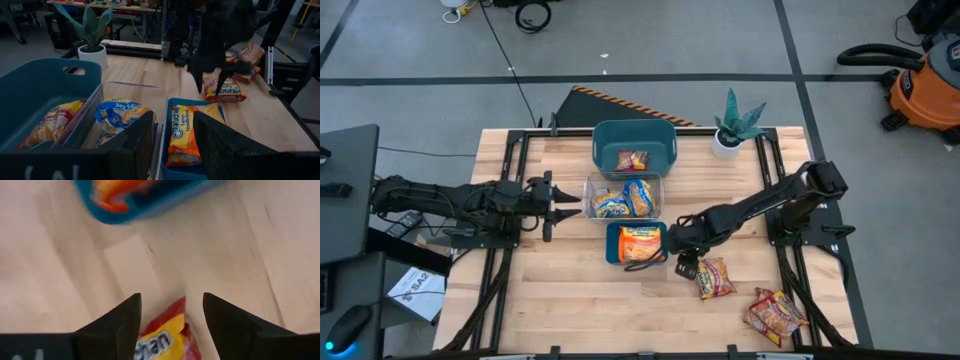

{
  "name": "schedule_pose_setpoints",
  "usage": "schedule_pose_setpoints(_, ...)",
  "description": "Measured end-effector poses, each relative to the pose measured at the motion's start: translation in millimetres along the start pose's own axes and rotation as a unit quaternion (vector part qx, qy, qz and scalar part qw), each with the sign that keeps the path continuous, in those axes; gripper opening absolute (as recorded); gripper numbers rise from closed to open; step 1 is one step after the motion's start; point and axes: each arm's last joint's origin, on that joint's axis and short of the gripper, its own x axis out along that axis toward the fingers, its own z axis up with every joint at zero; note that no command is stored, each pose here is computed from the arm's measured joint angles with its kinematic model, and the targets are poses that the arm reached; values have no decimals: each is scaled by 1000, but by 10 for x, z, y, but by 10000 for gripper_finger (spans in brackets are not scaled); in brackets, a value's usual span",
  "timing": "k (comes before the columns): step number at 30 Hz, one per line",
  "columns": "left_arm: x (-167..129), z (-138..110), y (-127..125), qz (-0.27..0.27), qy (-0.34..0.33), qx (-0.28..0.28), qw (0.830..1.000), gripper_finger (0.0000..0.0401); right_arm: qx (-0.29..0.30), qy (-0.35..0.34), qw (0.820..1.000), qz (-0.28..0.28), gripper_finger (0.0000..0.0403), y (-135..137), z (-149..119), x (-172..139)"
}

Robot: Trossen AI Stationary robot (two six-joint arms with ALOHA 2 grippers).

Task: Sort Maruchan noodles
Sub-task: Put the red noodle pack into the top blue bin

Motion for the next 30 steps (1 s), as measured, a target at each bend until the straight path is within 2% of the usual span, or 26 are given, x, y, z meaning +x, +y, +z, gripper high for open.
schedule_pose_setpoints(10,0,-10,1,0,5,1,1000,146,5,111,991,-80,221,39,56,353)
schedule_pose_setpoints(15,-1,-18,2,1,9,1,1000,146,5,146,988,-57,210,57,52,460)
schedule_pose_setpoints(18,-1,-24,2,1,12,-1,1000,146,7,162,985,-54,181,52,39,492)
schedule_pose_setpoints(25,-1,-32,3,2,16,-10,1000,146,-38,175,982,-51,74,44,23,508)
schedule_pose_setpoints(28,-1,-34,4,2,17,-10,1000,146,-48,180,981,-52,27,25,17,447)
schedule_pose_setpoints(30,-1,-40,4,2,21,-9,1000,146,-50,177,981,-64,13,7,36,365)
